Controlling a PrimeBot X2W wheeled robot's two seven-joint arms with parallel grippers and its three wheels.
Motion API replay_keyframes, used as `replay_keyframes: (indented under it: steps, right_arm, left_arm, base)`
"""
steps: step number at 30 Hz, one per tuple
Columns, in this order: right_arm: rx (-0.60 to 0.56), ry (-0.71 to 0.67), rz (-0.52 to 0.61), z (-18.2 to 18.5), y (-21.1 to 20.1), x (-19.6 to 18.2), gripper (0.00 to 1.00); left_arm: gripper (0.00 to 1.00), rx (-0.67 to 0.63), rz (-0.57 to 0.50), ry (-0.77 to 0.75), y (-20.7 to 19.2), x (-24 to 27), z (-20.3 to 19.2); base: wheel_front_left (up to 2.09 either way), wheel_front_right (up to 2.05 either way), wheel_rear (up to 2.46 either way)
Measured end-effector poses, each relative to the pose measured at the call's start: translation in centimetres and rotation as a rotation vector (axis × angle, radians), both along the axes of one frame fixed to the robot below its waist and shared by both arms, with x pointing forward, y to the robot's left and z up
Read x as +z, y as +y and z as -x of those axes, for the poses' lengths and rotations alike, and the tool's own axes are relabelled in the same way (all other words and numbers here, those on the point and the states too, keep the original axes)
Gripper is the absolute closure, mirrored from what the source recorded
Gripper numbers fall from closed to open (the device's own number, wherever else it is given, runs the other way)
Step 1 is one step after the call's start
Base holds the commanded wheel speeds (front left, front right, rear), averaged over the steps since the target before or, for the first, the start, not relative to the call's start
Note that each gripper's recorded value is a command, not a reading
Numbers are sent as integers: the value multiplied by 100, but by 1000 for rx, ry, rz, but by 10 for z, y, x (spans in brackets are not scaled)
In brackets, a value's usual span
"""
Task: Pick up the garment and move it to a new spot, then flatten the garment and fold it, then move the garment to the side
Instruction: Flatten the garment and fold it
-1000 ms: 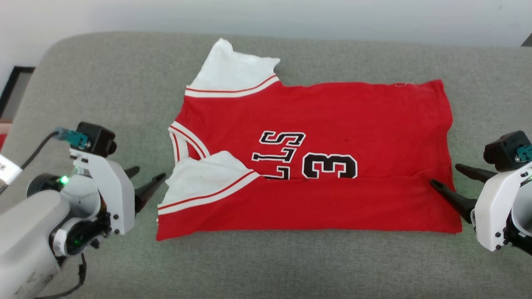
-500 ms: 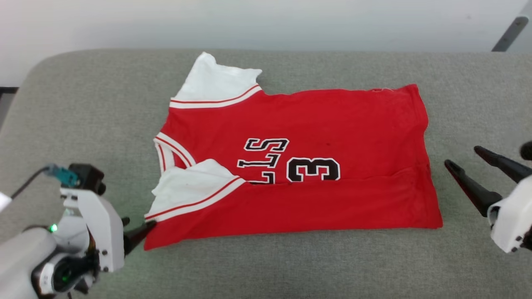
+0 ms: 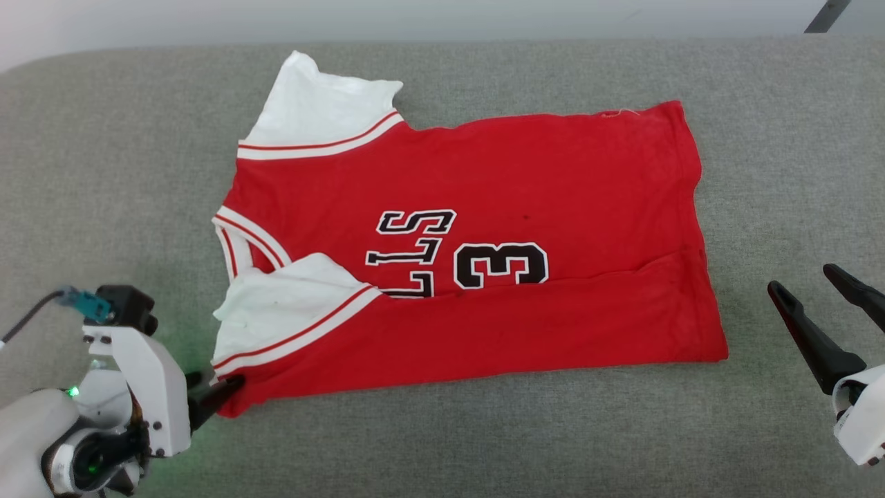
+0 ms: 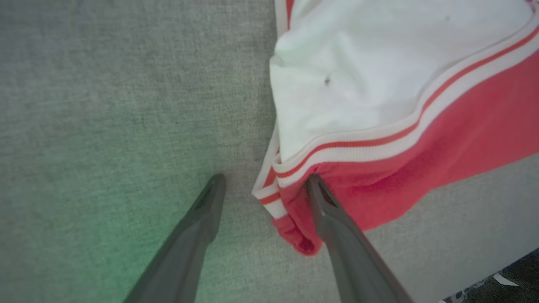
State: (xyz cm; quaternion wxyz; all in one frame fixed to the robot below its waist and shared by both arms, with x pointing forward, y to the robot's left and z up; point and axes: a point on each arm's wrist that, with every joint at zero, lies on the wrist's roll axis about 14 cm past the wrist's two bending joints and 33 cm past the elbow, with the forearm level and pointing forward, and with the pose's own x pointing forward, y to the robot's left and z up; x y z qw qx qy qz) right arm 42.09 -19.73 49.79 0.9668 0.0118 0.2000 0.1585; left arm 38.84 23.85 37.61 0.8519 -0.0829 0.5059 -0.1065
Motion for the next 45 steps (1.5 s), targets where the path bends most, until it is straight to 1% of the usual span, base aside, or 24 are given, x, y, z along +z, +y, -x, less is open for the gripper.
replay_keyframes:
  steps: [5, 6, 8, 9, 12, 21, 28, 32, 36, 41, 42, 43, 45]
  right_arm:
    - [-11, 6, 1, 1, 1, 3, 0]
    - [-11, 8, 4, 1, 1, 4, 0]
    - [-9, 18, 6, 2, 3, 3, 0]
    - [-9, 24, 6, 3, 3, 2, 0]
    - [-5, 74, 2, 5, 5, -4, 0]
    - [15, 329, -15, 24, 15, -43, 0]
    - [31, 423, 33, 13, 22, -64, 0]
    - [36, 489, 64, 9, 23, -82, 0]
    - [45, 561, 57, 7, 30, -101, 0]
    - [62, 600, 69, 0, 35, -115, 0]
    - [67, 601, 68, -2, 37, -116, 52]
    - [70, 597, 63, -3, 38, -117, 100]
    - [80, 596, 73, -5, 39, -117, 100]
  left_arm:
    - [0, 15, 29, 56, -5, -7, 0]
    - [9, 18, 41, 63, -7, -7, 1]
    - [93, 6, 53, 77, -11, -6, 2]
    - [100, -4, 53, 82, -11, -6, 2]
    - [100, -19, 61, 95, -14, -6, 5]
    - [100, -31, 70, 90, -17, -6, 4]
    - [100, -39, 71, 83, -19, -6, 2]
    - [100, -41, 69, 80, -19, -6, 1]
    - [100, -42, 71, 79, -19, -8, 1]
    - [100, -36, 78, 78, -19, -10, 1]
    - [100, -33, 79, 78, -19, -10, 1]
    - [100, -32, 80, 77, -19, -10, 1]
    - [100, -30, 81, 76, -19, -10, 1]
  base:
    - [0, 0, 0]
    - [0, 0, 0]
    - [0, 0, 0]
    - [0, 0, 0]
    - [0, 0, 0]
    - [0, 0, 0]
    - [0, 0, 0]
    - [0, 0, 0]
    - [0, 0, 0]
    - [0, 0, 0]
    - [0, 0, 0]
    - [0, 0, 0]
    - [0, 0, 0]
